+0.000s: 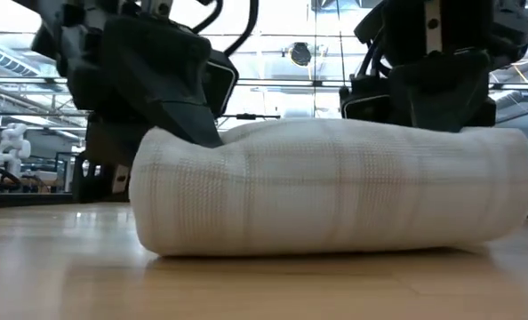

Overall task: Roll towel
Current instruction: Roll the towel

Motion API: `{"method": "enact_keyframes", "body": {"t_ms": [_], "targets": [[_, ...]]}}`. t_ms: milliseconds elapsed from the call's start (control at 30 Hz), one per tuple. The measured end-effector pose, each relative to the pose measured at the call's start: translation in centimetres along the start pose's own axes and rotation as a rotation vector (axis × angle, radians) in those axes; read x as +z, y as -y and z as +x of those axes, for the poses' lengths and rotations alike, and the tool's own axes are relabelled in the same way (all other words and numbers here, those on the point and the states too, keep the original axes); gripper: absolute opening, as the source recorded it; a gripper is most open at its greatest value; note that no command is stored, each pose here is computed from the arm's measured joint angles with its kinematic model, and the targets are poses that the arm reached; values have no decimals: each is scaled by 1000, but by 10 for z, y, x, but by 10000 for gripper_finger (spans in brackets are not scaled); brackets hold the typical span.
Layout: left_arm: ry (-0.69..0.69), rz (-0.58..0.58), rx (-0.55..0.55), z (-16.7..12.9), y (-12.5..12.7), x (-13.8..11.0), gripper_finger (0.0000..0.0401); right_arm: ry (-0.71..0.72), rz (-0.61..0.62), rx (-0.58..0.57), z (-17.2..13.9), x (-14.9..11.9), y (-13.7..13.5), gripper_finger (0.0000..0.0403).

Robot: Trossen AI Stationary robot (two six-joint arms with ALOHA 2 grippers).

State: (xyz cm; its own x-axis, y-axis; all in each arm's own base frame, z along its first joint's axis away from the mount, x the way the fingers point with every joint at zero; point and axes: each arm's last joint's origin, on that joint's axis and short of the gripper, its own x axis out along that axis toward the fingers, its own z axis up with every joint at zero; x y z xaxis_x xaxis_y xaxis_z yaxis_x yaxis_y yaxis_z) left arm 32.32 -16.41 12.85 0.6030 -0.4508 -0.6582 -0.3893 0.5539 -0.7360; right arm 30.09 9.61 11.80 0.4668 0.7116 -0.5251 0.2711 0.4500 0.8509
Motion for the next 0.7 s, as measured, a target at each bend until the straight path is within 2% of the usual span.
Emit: {"method": "enact_keyframes", "body": {"t_ms": [233, 433, 567, 700], "targets": [[-116, -90, 2, 2, -13, 14, 92, -15, 134, -43, -1, -1, 5, 134], [-152, -142, -9, 3, -20, 24, 92, -2, 138, -32, -4, 3, 6, 135], [-159, -154, -5, 2, -22, 27, 92, 3, 71, -17, -10, 4, 1, 139], [-169, -158, -3, 2, -23, 28, 92, -7, -74, -17, -22, -1, -10, 169]]}}
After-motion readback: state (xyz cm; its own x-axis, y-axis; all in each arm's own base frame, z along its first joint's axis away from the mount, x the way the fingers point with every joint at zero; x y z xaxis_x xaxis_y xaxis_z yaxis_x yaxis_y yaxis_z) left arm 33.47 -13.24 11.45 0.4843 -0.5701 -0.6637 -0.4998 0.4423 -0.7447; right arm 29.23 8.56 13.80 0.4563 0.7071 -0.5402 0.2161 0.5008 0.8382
